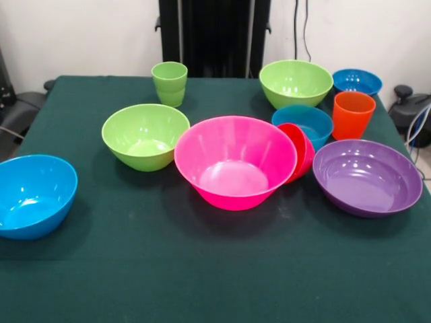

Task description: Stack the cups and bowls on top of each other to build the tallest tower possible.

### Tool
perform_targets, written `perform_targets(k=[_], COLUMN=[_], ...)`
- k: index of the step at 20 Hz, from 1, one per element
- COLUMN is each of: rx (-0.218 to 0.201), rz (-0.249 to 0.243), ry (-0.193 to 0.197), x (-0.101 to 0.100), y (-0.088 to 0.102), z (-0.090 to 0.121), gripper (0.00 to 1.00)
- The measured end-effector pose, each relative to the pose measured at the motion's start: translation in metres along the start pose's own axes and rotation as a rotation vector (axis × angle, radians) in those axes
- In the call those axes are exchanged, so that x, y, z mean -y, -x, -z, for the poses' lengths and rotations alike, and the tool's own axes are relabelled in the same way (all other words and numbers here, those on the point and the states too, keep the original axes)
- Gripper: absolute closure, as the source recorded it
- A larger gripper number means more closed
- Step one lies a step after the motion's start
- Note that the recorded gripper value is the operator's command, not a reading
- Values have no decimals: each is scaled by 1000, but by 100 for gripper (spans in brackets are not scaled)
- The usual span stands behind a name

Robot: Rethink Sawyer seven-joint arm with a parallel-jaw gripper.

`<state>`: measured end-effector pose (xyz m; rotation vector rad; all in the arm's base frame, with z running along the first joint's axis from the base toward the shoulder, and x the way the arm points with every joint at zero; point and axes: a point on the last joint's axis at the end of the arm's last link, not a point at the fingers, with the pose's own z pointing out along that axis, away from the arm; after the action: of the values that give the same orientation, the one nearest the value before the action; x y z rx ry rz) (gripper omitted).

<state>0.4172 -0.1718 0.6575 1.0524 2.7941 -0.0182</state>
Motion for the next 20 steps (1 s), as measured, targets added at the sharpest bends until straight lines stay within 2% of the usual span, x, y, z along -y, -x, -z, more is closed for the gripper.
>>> perform_targets(k=[2, 4, 6, 10, 11, 13, 17, 20], rx=[2, 0, -6, -8, -1, 3, 21, 36], rz=[-4, -15, -48, -143, -199, -232, -330, -378], ry=[16, 24, 36, 55, 66, 71, 91, 106], x=[-23, -33, -49, -74, -85, -92, -112, -124], y=[-15, -23, -36, -57, -66, -70, -82, -88], z=[3, 4, 3, -4, -10, -14, -28, -34], gripper=[100, 100, 100, 100, 100, 100, 100, 100])
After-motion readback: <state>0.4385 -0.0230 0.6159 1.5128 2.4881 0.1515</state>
